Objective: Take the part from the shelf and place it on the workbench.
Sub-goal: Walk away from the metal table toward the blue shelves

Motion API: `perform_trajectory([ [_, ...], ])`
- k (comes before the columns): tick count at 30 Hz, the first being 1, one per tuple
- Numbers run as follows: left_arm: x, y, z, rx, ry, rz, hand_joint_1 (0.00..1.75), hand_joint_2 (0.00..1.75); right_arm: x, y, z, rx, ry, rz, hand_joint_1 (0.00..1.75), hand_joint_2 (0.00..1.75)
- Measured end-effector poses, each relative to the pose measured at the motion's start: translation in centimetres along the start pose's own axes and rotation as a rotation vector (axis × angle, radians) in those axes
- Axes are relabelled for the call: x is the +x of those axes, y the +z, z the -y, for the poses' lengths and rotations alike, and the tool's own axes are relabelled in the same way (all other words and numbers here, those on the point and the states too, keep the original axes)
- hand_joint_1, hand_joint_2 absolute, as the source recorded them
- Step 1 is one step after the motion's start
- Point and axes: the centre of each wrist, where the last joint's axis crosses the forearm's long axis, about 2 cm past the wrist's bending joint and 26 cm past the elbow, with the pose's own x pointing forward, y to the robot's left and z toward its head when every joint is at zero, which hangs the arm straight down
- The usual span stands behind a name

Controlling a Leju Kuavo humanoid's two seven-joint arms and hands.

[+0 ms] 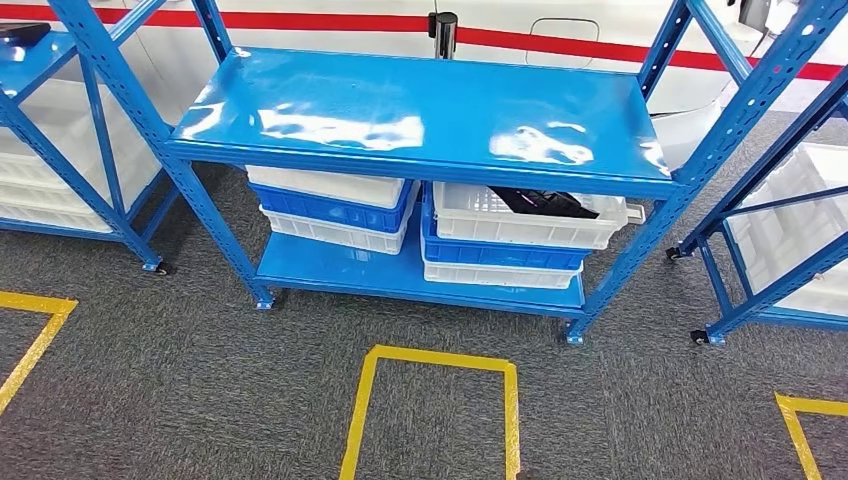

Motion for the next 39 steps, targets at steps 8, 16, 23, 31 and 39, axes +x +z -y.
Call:
perform_trajectory([
  [8,0.0,0.0,0.0,0.001,0.003,0.000,0.00,1.75,0.1,0.0,-0.1,-0.001,-0.022,-0.008,0.00,1.75],
  [16,0.0,0.0,0.0,-0.011,0.011,0.007,0.00,1.75,0.0,0.0,-0.1,-0.003,-0.031,-0.012,0.00,1.75],
  [23,0.0,0.0,0.0,-0.021,0.015,-0.001,0.00,1.75,0.0,0.0,-0.1,-0.004,-0.031,-0.012,0.00,0.87],
  [31,-0.1,-0.1,-0.4,-0.025,-0.029,-0.002,0.00,1.75,-0.3,0.1,0.0,0.005,-0.036,-0.005,0.00,1.75],
  [39,-0.6,-0.4,-2.1,-0.047,-0.082,-0.020,0.00,1.75,-2.3,0.4,0.4,0.052,-0.100,-0.066,0.00,1.75],
])
